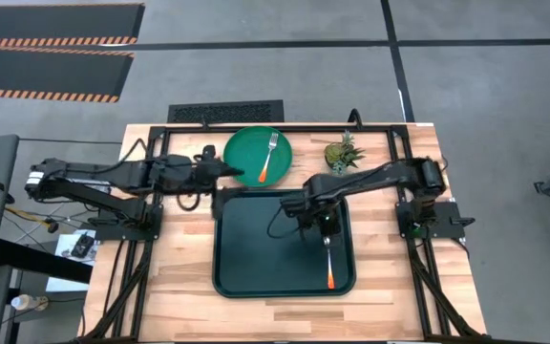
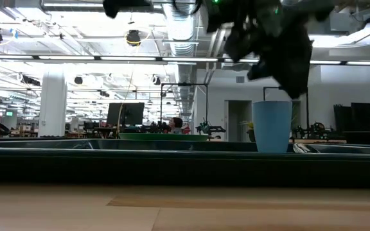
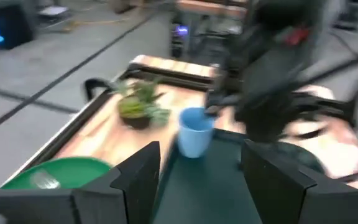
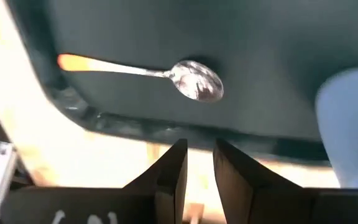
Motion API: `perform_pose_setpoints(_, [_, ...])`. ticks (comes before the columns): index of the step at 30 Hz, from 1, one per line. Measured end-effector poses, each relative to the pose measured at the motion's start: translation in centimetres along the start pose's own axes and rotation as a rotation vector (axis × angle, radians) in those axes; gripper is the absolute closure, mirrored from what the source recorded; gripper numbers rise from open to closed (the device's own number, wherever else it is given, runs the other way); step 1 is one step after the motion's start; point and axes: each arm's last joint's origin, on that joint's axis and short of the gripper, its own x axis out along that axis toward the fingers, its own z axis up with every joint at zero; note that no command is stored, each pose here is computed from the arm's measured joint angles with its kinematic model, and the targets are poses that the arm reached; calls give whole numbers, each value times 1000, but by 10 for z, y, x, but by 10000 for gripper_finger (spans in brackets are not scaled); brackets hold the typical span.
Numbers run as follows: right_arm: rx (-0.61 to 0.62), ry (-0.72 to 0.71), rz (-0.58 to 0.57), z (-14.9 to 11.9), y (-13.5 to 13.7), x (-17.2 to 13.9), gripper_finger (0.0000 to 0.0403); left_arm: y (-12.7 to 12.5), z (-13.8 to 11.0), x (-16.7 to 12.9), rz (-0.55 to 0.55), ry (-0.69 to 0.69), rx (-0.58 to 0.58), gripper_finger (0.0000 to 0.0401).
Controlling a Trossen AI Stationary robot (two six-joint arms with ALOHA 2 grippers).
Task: Pick and place plate/cup/fork/spoon on tray
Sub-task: Put the orange fork to the left of the orange spoon on the black table tray
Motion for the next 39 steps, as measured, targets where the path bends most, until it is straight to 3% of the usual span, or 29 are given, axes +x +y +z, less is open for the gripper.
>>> perform_pose_setpoints(5, [87, -209, 13, -33, 10, -46, 300, 31, -19, 48, -1, 22, -104, 191])
perform_pose_setpoints(13, [226, -601, -7, -86, 28, -102, 300, 110, -56, 127, 236, 185, -342, 191])
perform_pose_setpoints(19, [209, -761, -36, -110, 45, -119, 300, 127, -97, 180, 326, 323, -369, 191])
perform_pose_setpoints(25, [155, -808, -50, -113, 61, -120, 300, 127, -124, 209, 485, 385, -339, 191])
perform_pose_setpoints(32, [119, -759, -59, -97, 72, -108, 300, 131, -139, 218, 602, 413, -366, 195])
perform_pose_setpoints(39, [100, -702, -75, -78, 79, -93, 300, 138, -145, 221, 585, 422, -397, 266])
